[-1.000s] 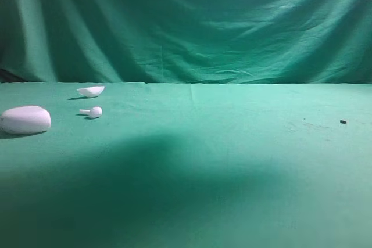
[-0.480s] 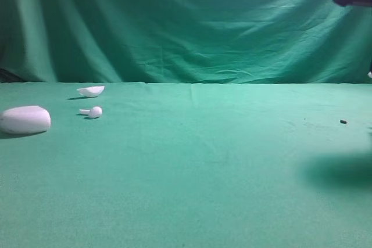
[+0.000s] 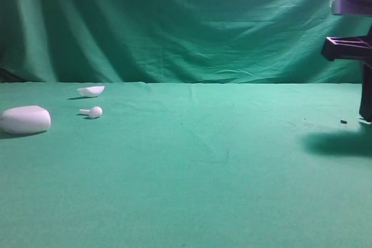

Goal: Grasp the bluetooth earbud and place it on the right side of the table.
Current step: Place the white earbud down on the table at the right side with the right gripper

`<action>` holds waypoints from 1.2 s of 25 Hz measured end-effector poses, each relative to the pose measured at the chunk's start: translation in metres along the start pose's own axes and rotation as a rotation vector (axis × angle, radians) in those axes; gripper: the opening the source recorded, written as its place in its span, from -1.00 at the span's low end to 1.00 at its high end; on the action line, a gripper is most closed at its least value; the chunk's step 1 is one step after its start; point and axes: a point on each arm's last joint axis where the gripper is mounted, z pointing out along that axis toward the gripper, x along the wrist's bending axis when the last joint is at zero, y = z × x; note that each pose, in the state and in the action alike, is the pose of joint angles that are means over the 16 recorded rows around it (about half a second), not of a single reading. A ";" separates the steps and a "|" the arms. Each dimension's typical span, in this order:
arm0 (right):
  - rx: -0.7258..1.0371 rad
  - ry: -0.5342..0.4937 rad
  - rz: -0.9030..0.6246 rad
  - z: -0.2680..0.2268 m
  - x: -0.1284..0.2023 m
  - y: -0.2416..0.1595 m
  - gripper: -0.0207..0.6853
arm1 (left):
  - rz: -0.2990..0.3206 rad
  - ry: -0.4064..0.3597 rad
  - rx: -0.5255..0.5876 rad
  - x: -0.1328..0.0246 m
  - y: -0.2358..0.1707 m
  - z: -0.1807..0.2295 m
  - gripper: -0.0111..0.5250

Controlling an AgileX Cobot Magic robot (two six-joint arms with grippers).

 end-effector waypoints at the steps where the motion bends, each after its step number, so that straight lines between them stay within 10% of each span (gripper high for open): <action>1: 0.002 0.001 -0.003 0.003 0.000 0.000 -0.70 | 0.000 0.000 0.000 0.000 0.000 0.000 -0.96; 21: 0.022 -0.003 -0.027 0.003 0.001 0.019 0.26 | 0.000 0.000 0.000 0.000 0.000 0.000 -0.96; 30: -0.113 0.003 0.001 -0.093 -0.001 0.040 0.28 | 0.000 0.000 0.000 0.000 0.000 0.000 -0.96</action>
